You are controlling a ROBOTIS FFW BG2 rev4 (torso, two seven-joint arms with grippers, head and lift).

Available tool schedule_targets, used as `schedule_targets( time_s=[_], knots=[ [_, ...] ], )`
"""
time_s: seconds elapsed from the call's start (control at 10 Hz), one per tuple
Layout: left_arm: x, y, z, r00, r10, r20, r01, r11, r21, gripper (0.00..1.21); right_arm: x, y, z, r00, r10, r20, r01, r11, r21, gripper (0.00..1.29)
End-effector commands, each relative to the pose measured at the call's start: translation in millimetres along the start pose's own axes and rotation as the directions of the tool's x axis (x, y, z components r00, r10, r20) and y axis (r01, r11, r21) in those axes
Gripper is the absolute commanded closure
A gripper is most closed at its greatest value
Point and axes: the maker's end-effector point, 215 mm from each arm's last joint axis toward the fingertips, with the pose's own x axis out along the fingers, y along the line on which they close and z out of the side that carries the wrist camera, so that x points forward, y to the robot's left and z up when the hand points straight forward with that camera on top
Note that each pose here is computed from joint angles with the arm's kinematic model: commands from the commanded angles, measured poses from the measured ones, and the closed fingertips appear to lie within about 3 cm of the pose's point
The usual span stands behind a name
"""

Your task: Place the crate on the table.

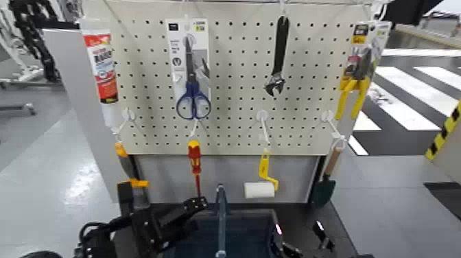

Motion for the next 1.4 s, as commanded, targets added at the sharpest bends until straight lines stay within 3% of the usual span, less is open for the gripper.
schedule_targets(
  time_s=[0.1, 0.4, 0.8, 1.2, 1.3, 1.4],
  knots=[
    [-29.8, 19.9, 26.9, 0.974, 0.153, 0.165, -0.184, 0.964, 0.192, 0.10, -0.5, -0.8, 0.8, 1.000, -0.001, 0.001, 0.001, 1.000, 0.000, 0.14],
    [-59.0, 31.6, 55.2, 0.902, 0.232, 0.365, -0.371, 0.848, 0.379, 0.10, -0.8, -1.2, 1.2, 1.000, -0.003, 0.002, 0.003, 1.000, 0.001, 0.14],
    [-87.0, 21.3, 74.2, 0.785, 0.205, 0.584, -0.559, 0.639, 0.528, 0.10, -1.4, -3.2, 3.2, 1.000, -0.006, 0.006, 0.006, 1.000, 0.000, 0.14],
    [-112.6, 25.0, 68.4, 0.709, 0.173, 0.684, -0.672, 0.458, 0.582, 0.10, -2.5, -3.7, 3.1, 1.000, -0.008, 0.007, 0.008, 1.000, -0.001, 0.14],
    [-115.2, 25.6, 65.1, 0.703, 0.165, 0.692, -0.686, 0.415, 0.597, 0.10, -2.3, -3.7, 3.9, 1.000, -0.009, 0.008, 0.009, 1.000, 0.001, 0.14],
    [-115.5, 24.4, 62.4, 0.696, 0.160, 0.700, -0.693, 0.405, 0.596, 0.10, -2.3, -3.5, 3.9, 1.000, -0.008, 0.008, 0.008, 1.000, -0.001, 0.14]
  ],
)
